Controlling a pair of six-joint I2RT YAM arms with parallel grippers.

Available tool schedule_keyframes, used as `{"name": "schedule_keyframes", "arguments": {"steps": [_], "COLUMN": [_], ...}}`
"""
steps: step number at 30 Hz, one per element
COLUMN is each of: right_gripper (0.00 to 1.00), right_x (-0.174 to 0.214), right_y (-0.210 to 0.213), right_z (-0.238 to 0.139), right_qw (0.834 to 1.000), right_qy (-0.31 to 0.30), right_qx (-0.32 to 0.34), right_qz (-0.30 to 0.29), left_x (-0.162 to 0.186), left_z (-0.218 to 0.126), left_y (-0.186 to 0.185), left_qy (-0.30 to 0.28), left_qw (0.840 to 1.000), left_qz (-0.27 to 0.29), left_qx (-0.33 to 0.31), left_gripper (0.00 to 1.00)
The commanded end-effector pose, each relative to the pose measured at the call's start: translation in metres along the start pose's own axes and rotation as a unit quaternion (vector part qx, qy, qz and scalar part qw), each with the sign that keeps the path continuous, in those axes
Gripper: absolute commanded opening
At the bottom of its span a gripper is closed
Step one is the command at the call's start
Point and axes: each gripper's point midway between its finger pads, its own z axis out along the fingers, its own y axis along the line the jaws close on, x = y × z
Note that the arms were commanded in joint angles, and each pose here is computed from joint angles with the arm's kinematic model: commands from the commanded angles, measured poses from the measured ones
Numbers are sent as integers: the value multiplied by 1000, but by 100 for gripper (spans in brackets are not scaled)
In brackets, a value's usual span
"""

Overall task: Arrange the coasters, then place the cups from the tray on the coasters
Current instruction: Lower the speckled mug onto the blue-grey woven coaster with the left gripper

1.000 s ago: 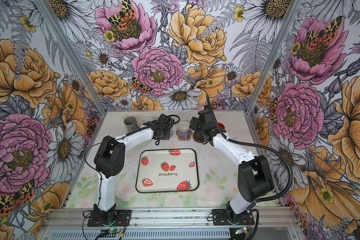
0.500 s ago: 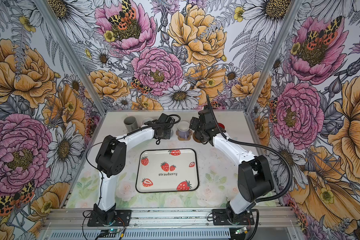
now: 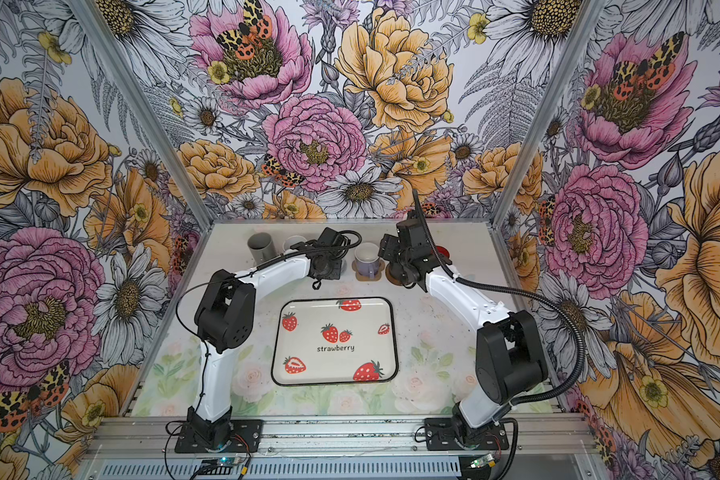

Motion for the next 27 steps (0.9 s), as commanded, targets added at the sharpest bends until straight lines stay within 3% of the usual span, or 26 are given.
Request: {"name": "schedule_keyframes", "arguments": {"steps": [1,27], "right_gripper": [74,74], "right_x": [-1,0], "right_y": [-1,-1], "right_z": [4,5], "right_qw": [1000,1000], "right_qy": [-3,-1], "right_qx": [-1,-4], "right_qz": [2,3], "left_x": [-41,-36], "left_z": [-23,-34], "left_y": [1,4], "left_qy": [-66,-66], "left_qw": [998,998], "left_qz": [-13,-16], "left_qx": [0,-3], "left_gripper": [0,0]}}
